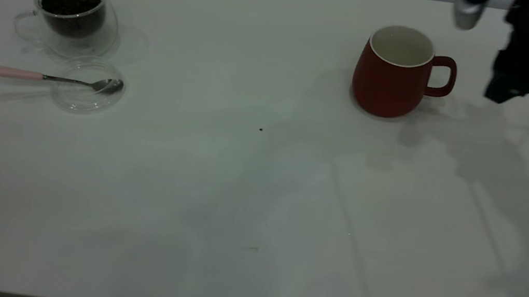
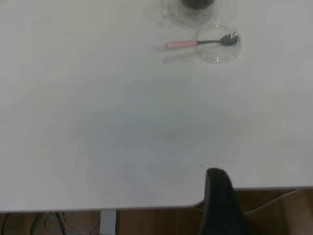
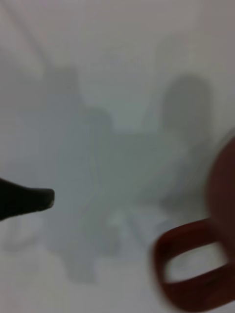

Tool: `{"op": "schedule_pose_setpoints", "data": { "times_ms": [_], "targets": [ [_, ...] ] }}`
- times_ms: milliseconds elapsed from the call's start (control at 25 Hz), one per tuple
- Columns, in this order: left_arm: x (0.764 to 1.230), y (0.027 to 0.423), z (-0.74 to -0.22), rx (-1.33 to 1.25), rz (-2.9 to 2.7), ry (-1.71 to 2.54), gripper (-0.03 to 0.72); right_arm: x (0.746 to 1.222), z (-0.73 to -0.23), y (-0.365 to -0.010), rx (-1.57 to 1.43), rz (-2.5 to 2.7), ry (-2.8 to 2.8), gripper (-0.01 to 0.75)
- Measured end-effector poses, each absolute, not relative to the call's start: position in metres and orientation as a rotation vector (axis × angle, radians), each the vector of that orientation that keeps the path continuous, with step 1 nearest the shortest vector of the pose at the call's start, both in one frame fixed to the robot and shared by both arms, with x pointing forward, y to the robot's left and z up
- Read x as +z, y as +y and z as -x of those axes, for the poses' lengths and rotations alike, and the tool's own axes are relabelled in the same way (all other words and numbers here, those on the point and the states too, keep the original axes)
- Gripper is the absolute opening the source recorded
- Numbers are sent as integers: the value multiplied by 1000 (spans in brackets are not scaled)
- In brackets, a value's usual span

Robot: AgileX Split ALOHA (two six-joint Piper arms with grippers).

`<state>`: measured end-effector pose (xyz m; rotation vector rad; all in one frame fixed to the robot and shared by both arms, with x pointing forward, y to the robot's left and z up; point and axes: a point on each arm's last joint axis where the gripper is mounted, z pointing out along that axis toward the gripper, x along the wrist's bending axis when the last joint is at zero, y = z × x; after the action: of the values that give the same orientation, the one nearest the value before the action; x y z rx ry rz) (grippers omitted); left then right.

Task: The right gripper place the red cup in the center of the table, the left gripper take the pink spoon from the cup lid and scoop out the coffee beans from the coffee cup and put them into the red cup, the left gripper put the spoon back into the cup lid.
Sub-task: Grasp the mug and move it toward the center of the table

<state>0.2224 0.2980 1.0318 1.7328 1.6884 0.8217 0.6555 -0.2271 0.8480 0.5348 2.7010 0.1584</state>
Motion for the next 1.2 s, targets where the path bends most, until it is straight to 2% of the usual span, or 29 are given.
{"op": "schedule_pose_setpoints", "data": {
  "times_ms": [600, 1040, 1200],
  "targets": [
    [1032, 298, -222, 821, -1731, 1690, 516, 819, -678, -162, 216, -308, 2690, 588],
    [1032, 298, -222, 821, -1731, 1690, 516, 823, -646, -65, 454, -235, 2646, 587],
    [1032, 298, -222, 821, -1731, 1690, 516, 825, -636, -43, 536, -268, 2623, 587]
  ]
}}
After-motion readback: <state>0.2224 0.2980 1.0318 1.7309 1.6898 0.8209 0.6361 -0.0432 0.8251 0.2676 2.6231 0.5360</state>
